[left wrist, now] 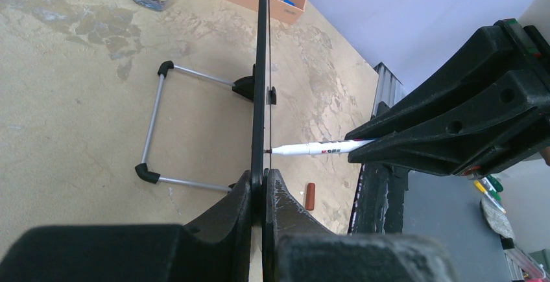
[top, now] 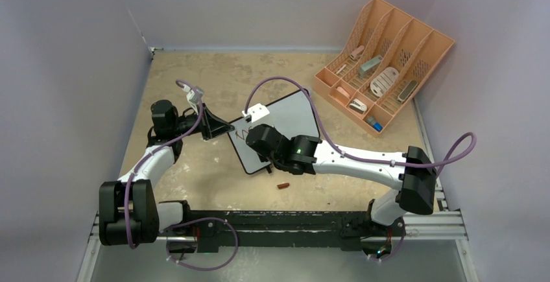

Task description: Write a sentence on the whiteboard

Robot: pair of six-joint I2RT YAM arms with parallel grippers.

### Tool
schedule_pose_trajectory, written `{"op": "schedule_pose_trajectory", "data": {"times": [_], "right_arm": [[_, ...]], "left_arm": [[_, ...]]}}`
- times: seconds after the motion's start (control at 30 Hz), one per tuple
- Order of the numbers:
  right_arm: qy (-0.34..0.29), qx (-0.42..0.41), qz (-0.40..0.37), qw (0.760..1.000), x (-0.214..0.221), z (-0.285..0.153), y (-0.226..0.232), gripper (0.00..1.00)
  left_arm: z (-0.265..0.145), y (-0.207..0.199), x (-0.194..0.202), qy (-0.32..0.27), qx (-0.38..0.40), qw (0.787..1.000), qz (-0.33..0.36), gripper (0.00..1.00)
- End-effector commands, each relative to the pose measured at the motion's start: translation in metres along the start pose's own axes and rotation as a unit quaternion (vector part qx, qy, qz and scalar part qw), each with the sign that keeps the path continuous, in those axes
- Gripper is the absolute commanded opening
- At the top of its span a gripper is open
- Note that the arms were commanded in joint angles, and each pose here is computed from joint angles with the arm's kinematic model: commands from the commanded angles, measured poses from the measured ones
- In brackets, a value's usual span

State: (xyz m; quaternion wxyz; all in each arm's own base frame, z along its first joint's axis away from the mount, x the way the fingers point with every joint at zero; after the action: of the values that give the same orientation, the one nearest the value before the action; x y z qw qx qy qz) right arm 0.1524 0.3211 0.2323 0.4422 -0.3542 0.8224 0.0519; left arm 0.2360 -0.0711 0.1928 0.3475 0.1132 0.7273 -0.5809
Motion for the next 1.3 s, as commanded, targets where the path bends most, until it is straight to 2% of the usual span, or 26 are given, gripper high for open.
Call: {"op": "schedule_pose_trajectory", "data": {"times": [0.0,0.23,0.5,0.83,1.27], "right_arm": [[-0.001,0.025,0.009,1.000,0.002,-0.003,-0.009,0.00],[-0.035,0.009,0.029,0.999,-0.011,-0.020,-0.014,0.00],[-0.042,0.012,0.031,0.999,-0.012,-0.028,-0.020,0.00],[-0.050,0.043,0.054,0.996,-0.011,-0.026,-0.032,0.00],[-0.064,0.043,0.051,0.996,-0.017,-0.022,-0.032,0.00]], "left_arm": [[0.003,-0.011,-0.002,0.017,0.028,0.999,0.034,0.00],[0.003,-0.010,-0.002,0.017,0.027,0.999,0.033,0.00],[0.003,-0.011,-0.002,0.017,0.027,0.999,0.034,0.00],[0.003,-0.010,-0.002,0.017,0.027,0.999,0.033,0.00],[0.003,-0.009,-0.002,0.018,0.026,0.999,0.032,0.00]]}}
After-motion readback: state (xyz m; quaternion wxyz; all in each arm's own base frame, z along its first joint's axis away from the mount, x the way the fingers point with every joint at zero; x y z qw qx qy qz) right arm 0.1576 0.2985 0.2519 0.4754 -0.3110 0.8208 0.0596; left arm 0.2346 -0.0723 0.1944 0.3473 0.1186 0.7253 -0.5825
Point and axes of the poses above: each gripper's point midway between its finger pads, its own z axis out along the fingers, its own y axis along the line the jaws close on, x = y × z, the point moved 9 cm from there along -z, back along the fingers, and after that the axes turned 15 degrees about -z, right-handed, at the moved point
